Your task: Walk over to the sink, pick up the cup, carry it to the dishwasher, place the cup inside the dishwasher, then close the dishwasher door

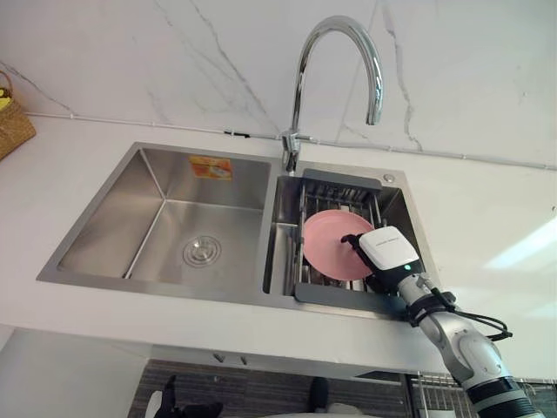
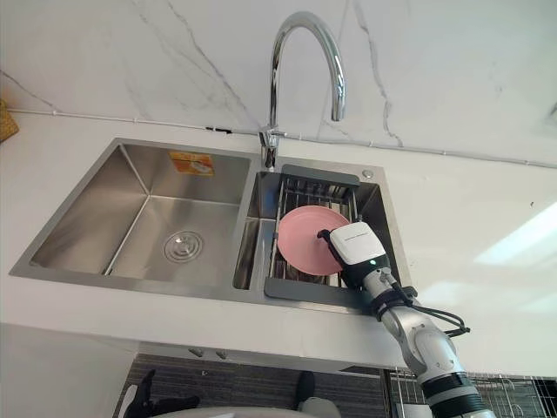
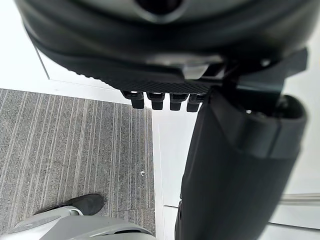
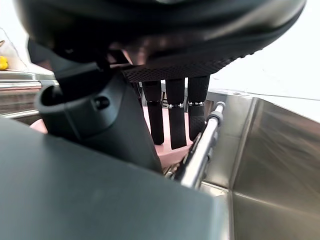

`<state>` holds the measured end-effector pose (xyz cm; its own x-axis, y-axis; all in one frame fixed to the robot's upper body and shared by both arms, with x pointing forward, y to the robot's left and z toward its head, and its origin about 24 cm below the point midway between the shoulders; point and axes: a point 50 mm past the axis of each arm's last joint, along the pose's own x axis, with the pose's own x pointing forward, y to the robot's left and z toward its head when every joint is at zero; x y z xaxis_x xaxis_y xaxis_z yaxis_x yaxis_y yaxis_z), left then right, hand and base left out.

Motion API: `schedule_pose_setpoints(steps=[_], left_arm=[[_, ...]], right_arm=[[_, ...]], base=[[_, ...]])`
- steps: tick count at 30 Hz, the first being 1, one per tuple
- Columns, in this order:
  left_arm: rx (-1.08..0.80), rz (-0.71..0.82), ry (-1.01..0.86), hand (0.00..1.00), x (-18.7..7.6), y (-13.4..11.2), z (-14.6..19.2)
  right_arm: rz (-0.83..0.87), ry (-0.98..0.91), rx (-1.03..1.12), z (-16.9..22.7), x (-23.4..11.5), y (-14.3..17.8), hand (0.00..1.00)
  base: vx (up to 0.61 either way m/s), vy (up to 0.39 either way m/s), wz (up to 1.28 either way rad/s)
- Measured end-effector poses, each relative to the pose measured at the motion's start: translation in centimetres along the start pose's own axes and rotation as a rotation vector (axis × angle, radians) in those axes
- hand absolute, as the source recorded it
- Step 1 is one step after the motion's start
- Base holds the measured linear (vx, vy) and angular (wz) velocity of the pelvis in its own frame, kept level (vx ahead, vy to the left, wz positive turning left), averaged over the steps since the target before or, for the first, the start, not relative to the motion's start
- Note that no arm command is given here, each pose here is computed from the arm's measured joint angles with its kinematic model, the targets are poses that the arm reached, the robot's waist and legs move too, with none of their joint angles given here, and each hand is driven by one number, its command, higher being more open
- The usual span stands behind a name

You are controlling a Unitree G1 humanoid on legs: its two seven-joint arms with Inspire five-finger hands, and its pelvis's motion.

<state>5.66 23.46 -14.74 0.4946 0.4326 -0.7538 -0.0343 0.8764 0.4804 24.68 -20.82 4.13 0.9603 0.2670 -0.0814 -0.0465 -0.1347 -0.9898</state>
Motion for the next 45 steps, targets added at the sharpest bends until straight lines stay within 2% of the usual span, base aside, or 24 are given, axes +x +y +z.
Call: schedule_pose_setpoints(steps=[13, 22, 31, 32, 45], left_arm=[[0.007, 0.028, -0.018, 1.00, -0.2, 0.0, 0.2], [0.005, 0.040, -0.015, 1.00, -0.4, 0.1, -0.1], [-0.004, 0.036, 0.001, 1.00, -0.4, 0.0, -0.1], [-0.010, 0.036, 0.001, 1.00, -0.4, 0.1, 0.0], [-0.018, 0.015, 0.013, 1.00, -0.3, 0.1, 0.3]], right_arm=[[-0.061, 0.004, 0.049, -0.2, -0.4, -0.1, 0.00], [-0.089, 0.004, 0.192, -0.6, -0.5, -0.8, 0.00], [-0.036, -0.007, 0.288, -0.9, -0.3, -2.5, 0.00], [-0.023, -0.008, 0.288, -0.9, -0.2, -2.6, 1.00], [0.160, 0.031, 0.279, -1.9, 1.1, -3.1, 1.00]], base=[[0.00, 0.000, 0.00], [0.00, 0.000, 0.00], [0.00, 0.000, 0.01], [0.00, 0.000, 0.00], [0.00, 0.002, 0.01]])
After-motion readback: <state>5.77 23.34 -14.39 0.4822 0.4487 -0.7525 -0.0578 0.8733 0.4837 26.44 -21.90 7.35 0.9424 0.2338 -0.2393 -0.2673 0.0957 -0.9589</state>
